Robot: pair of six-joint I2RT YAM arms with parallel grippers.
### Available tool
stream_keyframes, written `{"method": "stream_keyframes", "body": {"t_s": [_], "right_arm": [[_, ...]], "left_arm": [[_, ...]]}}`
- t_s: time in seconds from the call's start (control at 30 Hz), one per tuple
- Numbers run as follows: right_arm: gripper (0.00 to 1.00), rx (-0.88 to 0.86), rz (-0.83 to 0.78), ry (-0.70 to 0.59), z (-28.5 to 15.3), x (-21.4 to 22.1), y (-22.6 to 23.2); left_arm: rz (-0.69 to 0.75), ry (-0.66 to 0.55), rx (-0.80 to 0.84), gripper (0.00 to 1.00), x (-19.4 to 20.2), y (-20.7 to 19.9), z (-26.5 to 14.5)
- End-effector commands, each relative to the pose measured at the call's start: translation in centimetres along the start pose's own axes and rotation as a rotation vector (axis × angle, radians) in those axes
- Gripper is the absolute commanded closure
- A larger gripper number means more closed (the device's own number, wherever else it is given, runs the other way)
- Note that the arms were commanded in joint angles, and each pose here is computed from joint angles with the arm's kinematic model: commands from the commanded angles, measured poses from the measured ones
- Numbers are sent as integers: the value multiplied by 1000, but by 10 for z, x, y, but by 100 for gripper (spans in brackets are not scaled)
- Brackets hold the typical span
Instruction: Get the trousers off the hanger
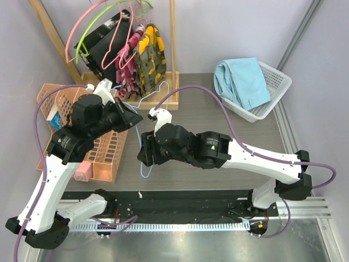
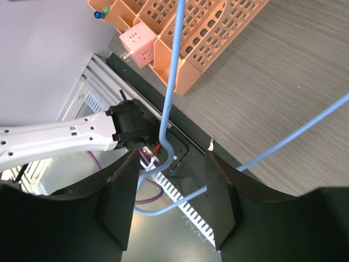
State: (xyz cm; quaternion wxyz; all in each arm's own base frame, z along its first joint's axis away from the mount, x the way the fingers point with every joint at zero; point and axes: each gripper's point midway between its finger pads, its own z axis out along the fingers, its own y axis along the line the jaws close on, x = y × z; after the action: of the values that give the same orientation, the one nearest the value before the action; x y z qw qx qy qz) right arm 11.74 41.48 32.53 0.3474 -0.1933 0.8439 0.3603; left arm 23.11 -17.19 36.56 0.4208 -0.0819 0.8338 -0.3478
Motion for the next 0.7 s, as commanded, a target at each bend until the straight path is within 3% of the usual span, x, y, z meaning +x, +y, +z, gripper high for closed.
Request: {"method": "stream_keyframes", "body": {"t_s": [0.0,0.53,0.63,0.67], "right_arm": [[47,-33,35,-164,-9,-49,12],[68,-121,50,-155,11,-56,25],[80,-124,68,-151,12,-55,23],[88,-124,83,-148,12,-54,21]], "left_arm": [[-11,-22,21,100,-3,-4,-6],[-36,-4,28,100,-2,-8,-5],[-39,-1,29,100,-3,-8,-3],[-39,-1,31,100,-3,-9,-3]]}}
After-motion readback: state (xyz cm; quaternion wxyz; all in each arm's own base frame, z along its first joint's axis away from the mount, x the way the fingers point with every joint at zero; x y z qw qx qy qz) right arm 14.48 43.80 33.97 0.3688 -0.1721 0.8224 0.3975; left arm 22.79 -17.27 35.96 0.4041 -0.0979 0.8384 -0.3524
